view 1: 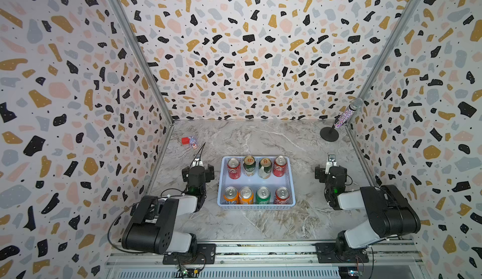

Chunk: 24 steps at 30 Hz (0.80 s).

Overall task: Take out the drinks from the basket
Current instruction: Pick up the drink from the basket.

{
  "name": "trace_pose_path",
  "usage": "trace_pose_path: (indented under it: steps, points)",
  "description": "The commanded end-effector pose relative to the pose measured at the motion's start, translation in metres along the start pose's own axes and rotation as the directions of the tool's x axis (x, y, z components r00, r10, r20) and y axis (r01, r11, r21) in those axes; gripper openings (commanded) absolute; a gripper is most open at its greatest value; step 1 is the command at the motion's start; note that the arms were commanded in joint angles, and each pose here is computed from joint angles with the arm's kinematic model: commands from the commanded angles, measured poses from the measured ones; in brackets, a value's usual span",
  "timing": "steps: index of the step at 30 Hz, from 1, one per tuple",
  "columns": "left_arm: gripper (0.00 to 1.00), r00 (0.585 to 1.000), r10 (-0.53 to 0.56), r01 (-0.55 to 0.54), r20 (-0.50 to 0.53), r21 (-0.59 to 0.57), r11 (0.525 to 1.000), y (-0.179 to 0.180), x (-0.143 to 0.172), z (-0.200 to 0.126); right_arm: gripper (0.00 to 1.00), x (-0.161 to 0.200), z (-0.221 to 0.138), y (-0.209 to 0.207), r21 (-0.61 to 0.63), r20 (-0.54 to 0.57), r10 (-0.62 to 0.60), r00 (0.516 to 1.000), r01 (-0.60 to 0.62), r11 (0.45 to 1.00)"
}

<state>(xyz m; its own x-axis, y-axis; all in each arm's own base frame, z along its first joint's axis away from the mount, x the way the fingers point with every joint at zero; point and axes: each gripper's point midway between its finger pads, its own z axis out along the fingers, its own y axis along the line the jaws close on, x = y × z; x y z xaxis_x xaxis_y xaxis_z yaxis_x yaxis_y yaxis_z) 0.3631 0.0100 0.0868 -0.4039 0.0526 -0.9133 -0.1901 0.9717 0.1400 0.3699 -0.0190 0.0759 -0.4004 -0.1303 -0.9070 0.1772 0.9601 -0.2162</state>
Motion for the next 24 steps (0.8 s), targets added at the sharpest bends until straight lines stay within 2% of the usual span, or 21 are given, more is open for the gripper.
trace_pose_path:
  steps: [1, 24]
  points:
    - [1.0, 0.998, -0.016, 0.017, 0.055, -0.009, 1.0, 0.0025, -0.0137, -0.0018, 1.0, -0.0161, 0.0017, -0.0009, 0.002, 0.043, 0.023, 0.999, -0.023, 1.0]
    - [1.0, 0.998, -0.017, 0.018, 0.066, -0.012, 1.0, 0.0032, -0.017, -0.0025, 1.0, -0.0187, 0.0002, -0.003, 0.011, 0.056, 0.024, 0.998, -0.025, 1.0]
